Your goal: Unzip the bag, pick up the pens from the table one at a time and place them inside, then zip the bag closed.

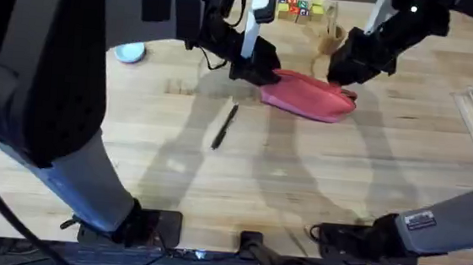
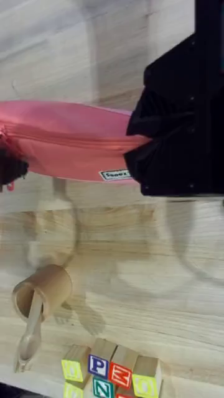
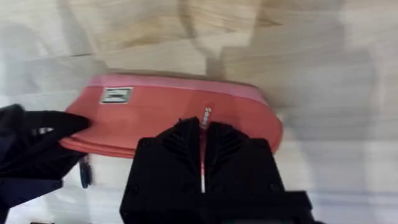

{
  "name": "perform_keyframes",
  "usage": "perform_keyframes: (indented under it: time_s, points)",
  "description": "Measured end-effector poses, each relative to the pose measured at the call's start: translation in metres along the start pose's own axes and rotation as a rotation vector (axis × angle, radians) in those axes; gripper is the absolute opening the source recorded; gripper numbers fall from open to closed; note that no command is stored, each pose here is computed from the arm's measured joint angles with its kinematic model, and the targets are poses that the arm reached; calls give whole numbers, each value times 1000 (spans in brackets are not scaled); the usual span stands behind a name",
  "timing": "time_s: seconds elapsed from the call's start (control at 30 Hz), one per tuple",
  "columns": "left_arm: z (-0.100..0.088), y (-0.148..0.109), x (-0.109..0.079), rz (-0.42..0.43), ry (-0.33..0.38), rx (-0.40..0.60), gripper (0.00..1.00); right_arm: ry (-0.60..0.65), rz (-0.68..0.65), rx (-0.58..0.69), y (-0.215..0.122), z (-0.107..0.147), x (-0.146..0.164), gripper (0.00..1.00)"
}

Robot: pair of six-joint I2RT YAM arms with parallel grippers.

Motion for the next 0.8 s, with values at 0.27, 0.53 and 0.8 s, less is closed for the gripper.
perform_keyframes:
  time_s: [0.27,0.53,0.8]
  points:
    - [0,0,0,-1,0,1,42,-87,-81,-113,-27,5,29,36]
    - [1,-1,0,0,-4,2,42,-217,-140,-152,-26,22,73,35]
    - [1,-1,0,-1,-3,2,42,-299,-221,-217,-26,27,111,35]
Point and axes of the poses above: each hand's point on the last joint's axis, 136 mm out from that joint toward the fingers, its own y axis out along the fingers, its own x axis along the line the jaws close on, z = x × y, the point moved 4 cm from there along -y, back along the fingers, and after that the axes turned 12 degrees about y, right-handed, at the moved point
